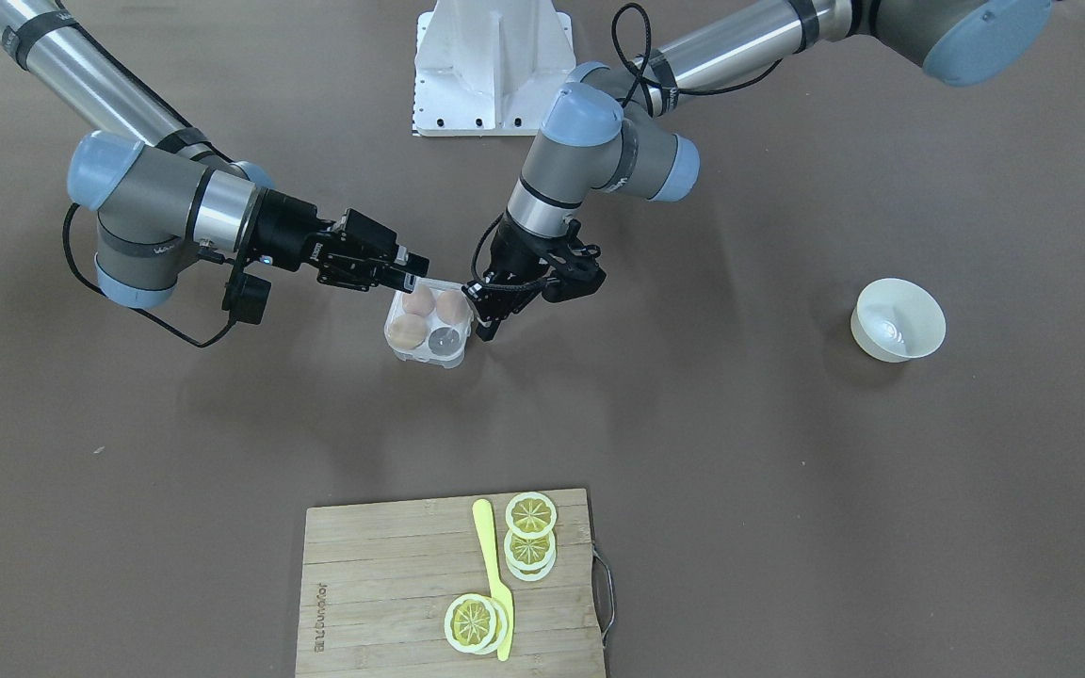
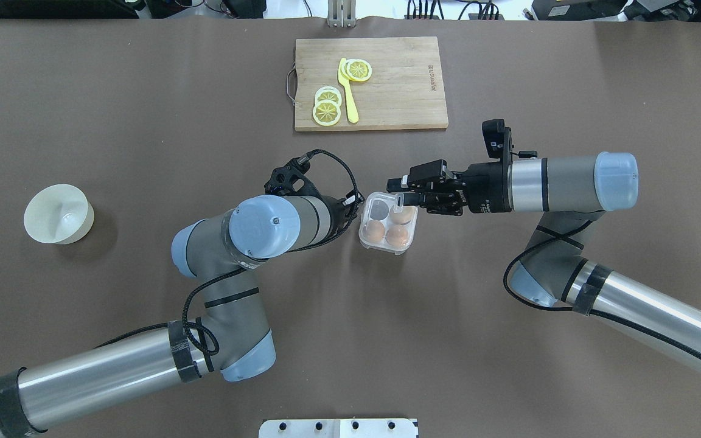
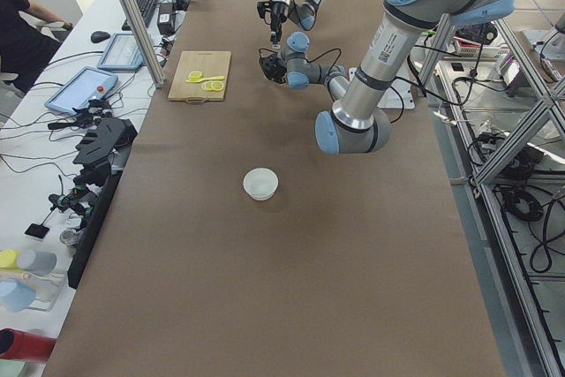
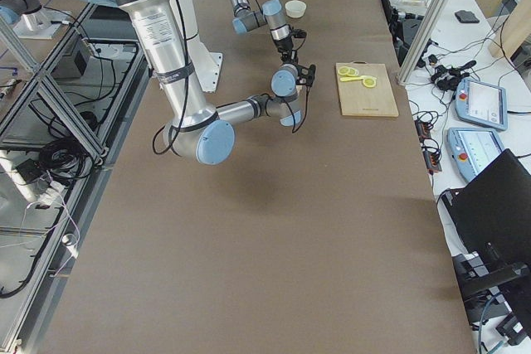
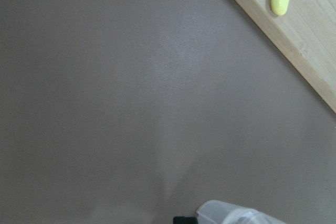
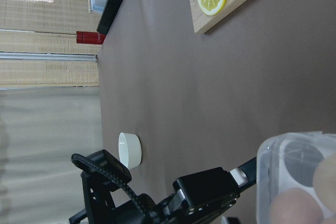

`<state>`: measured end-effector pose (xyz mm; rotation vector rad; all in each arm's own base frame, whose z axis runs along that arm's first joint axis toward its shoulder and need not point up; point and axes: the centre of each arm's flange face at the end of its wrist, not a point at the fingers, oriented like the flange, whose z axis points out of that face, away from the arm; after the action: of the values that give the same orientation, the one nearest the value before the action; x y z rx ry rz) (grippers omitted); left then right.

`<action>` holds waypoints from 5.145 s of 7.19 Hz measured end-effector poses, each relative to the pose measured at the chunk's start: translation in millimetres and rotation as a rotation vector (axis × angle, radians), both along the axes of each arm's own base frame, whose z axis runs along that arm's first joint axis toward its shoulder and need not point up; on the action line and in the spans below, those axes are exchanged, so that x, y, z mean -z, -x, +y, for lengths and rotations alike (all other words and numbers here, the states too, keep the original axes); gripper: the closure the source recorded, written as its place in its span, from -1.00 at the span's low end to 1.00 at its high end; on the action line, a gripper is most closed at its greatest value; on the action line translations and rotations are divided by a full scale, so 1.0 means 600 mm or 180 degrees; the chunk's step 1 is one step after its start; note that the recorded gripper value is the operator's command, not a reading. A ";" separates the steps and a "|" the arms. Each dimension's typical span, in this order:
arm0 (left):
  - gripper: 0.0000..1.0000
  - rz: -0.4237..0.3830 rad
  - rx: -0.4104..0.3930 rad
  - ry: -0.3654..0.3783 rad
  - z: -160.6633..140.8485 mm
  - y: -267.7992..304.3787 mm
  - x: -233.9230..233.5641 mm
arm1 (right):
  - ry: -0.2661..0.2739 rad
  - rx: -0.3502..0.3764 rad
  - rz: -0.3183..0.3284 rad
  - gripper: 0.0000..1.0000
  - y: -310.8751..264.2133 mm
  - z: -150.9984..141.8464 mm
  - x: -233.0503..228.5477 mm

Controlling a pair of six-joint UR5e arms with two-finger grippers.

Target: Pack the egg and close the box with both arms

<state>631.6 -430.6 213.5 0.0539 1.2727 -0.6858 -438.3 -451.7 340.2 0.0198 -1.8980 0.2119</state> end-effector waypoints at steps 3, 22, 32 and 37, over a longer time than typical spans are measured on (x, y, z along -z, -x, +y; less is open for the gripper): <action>1.00 -0.0001 0.0000 0.0001 0.000 0.000 0.000 | 0.0000 0.0000 0.0000 -0.10 0.000 0.000 0.000; -0.94 -0.0027 -0.0136 0.0138 -0.033 0.164 -0.012 | 0.0080 0.0024 0.0500 -0.97 -0.141 -0.092 -0.055; -0.94 -0.0909 -0.0221 -0.0270 -0.077 0.623 -0.094 | -0.0715 -0.0430 0.2437 -0.99 -0.529 -0.136 -0.426; -0.94 -0.1390 -0.0524 -0.0543 -0.065 0.867 -0.257 | -0.1132 0.0057 0.3286 -0.99 -0.649 -0.134 -0.552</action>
<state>111.7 -469.6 367.8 0.2244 0.8993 -0.3936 -49.2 -532.4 671.4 0.2956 -0.8825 -0.1430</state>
